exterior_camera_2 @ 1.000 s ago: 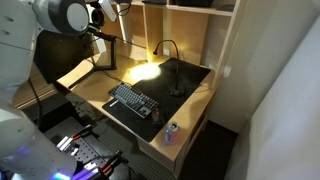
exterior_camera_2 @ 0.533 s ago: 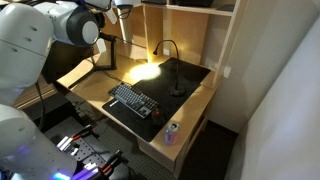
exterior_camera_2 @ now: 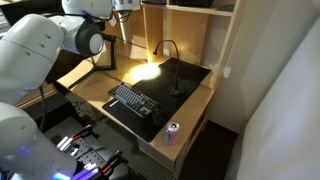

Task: Unhang and hang up the headphones on the back of the desktop computer

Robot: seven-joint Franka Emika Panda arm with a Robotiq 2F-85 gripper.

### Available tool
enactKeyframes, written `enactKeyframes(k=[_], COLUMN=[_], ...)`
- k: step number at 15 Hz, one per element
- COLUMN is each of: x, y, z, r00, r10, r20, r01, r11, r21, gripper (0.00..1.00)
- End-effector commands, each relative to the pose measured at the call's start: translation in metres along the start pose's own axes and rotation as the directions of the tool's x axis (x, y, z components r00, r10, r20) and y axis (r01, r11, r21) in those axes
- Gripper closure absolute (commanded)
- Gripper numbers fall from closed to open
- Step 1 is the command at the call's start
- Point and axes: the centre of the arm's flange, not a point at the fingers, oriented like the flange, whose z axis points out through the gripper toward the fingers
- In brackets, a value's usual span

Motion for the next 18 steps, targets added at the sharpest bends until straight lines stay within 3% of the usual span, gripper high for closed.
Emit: enactKeyframes(k=[1, 7, 12, 18], x=[0.034, 0.006, -0.014, -0.019], y=[0.023, 0.057, 0.066, 0.069], z=[0.004, 0.029, 0.02, 0.004], r00=[0.999, 0.99, 0.976, 0.946], r10=[0.032, 0.137, 0.218, 0.322], r20=[0.013, 0.038, 0.015, -0.024], r01=[-0.032, -0.137, -0.218, -0.322], r11=[0.999, 0.99, 0.976, 0.935], r21=[-0.005, 0.015, -0.004, -0.152], gripper=[0.96, 0.96, 0.96, 0.96])
